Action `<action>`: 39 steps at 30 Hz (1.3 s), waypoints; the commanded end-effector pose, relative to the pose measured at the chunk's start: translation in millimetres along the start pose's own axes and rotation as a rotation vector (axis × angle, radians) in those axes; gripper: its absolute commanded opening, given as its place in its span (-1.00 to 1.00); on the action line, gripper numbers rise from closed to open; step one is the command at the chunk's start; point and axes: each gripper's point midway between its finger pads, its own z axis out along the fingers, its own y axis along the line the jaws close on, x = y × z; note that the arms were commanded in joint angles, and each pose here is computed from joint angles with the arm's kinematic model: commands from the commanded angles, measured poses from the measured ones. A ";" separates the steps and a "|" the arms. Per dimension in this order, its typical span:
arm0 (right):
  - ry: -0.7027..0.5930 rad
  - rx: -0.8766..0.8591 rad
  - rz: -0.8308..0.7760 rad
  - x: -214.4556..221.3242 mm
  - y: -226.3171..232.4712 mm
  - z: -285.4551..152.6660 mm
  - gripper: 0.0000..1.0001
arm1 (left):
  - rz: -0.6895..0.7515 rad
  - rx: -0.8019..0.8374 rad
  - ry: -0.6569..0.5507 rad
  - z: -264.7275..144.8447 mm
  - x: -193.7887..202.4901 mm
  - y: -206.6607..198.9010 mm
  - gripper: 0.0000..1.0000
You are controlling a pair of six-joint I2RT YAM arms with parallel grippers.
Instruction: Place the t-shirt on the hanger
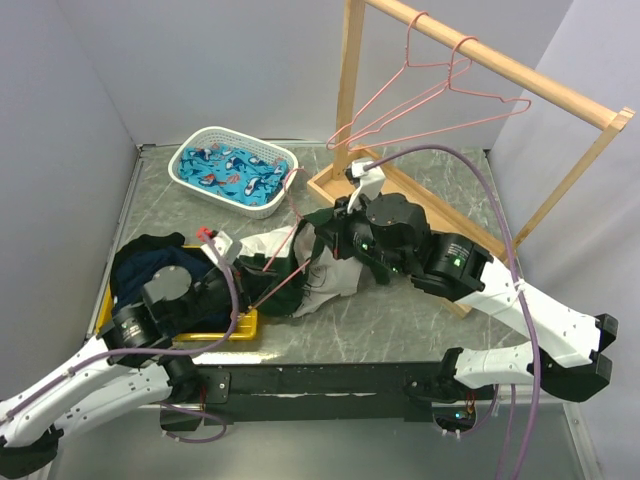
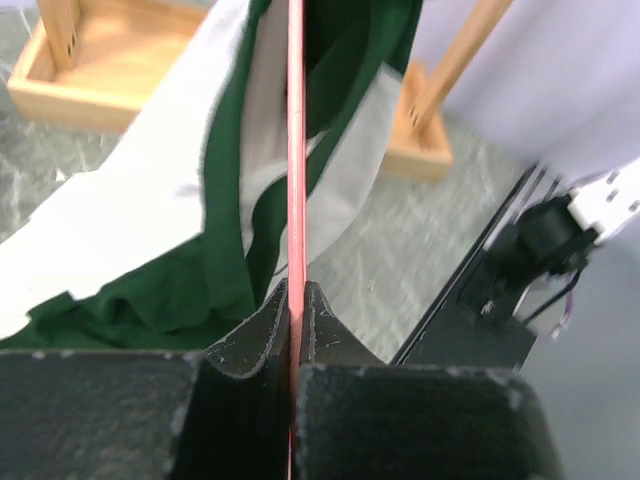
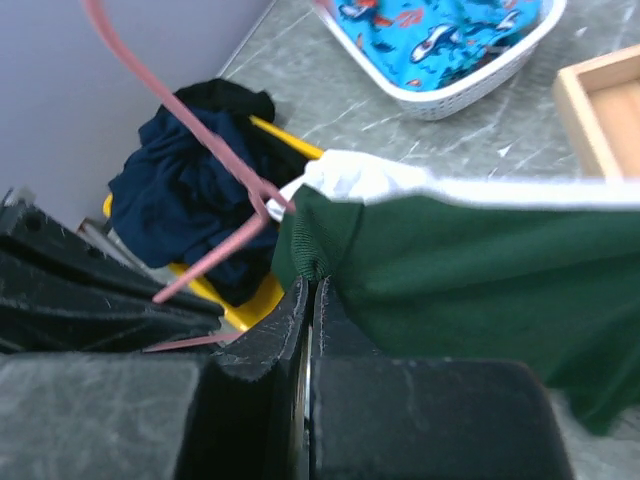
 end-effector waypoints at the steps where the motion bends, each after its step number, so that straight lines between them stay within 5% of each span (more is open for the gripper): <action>1: 0.018 -0.032 -0.022 10.2 8.1 5.3 -1.00 | -0.103 0.041 -0.241 1.0 -42.0 -9.2 -0.98; 8: 0.068 0.019 -0.072 46.0 -24.8 2.3 -0.67 | -0.118 0.097 -0.231 15.5 -26.9 -16.2 -0.98; 14: 0.042 0.029 -0.070 48.6 -35.0 -12.2 0.16 | -0.095 0.092 -0.191 31.1 -15.7 -16.1 -0.98; 19: -0.050 0.053 -0.038 26.3 -44.4 -27.4 0.47 | -0.079 0.104 -0.135 47.6 -3.1 -22.5 -0.98; 24: -0.139 0.044 -0.025 1.1 -46.4 -27.6 0.54 | -0.055 0.111 -0.088 58.5 5.0 -27.9 -0.98; 34: -0.109 0.122 -0.021 18.6 -76.5 15.4 0.55 | 0.000 0.157 0.031 79.5 24.5 -48.0 -0.98; 39: -0.131 0.197 -0.011 35.2 -95.8 27.3 0.31 | 0.017 0.155 0.081 89.5 31.9 -53.0 -0.98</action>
